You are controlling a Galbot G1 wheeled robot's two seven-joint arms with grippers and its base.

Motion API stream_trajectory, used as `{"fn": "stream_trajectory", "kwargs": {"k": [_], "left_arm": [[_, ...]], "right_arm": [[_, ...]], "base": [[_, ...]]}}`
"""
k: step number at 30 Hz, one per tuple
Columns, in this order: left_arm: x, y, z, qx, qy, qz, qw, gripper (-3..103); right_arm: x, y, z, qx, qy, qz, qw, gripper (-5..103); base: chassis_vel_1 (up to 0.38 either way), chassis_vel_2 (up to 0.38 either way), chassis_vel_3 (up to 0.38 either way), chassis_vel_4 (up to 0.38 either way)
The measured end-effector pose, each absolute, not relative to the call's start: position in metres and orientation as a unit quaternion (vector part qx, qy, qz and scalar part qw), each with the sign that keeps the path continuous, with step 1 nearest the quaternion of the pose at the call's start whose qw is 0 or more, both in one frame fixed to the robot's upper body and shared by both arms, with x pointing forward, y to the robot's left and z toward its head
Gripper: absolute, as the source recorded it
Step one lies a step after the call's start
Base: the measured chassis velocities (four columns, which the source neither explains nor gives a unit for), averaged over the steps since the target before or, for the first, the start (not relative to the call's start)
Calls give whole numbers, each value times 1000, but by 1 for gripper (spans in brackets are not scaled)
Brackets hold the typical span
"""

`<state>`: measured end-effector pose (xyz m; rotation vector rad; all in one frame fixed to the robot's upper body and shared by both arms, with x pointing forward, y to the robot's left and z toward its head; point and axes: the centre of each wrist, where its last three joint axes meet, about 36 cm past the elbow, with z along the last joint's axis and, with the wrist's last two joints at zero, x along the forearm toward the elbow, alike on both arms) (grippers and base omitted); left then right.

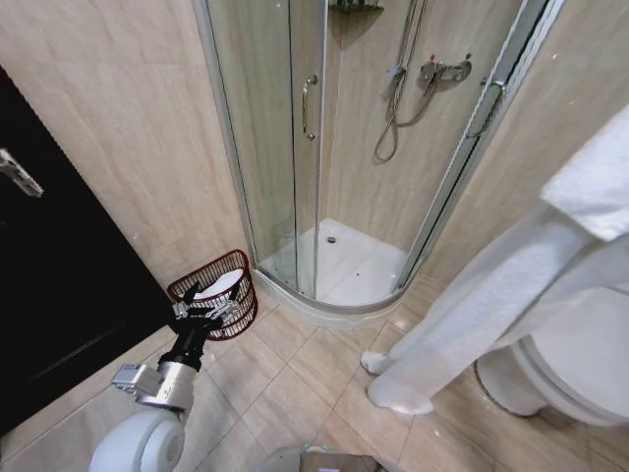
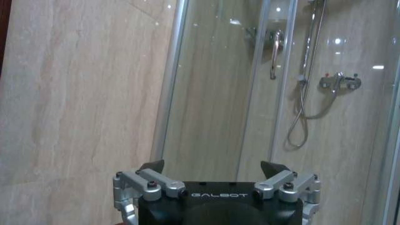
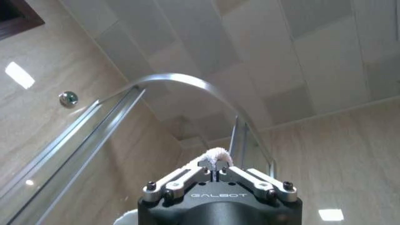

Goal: Discard the used towel into the hamper.

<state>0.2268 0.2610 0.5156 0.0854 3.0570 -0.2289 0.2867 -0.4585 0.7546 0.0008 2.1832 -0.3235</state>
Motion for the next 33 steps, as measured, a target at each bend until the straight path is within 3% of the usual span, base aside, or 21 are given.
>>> {"fn": "stream_trajectory", "kwargs": {"k": [16,33], "left_arm": [[227,261,516,28,996,-75,37,100],[227,261,516,28,996,-75,37,100]], "right_arm": [[290,-441,751,-26,882,-135,451,1],[291,-469,794,-8,869,-166,467,1]], "base": [[0,0,0,0],[0,0,0,0]]}}
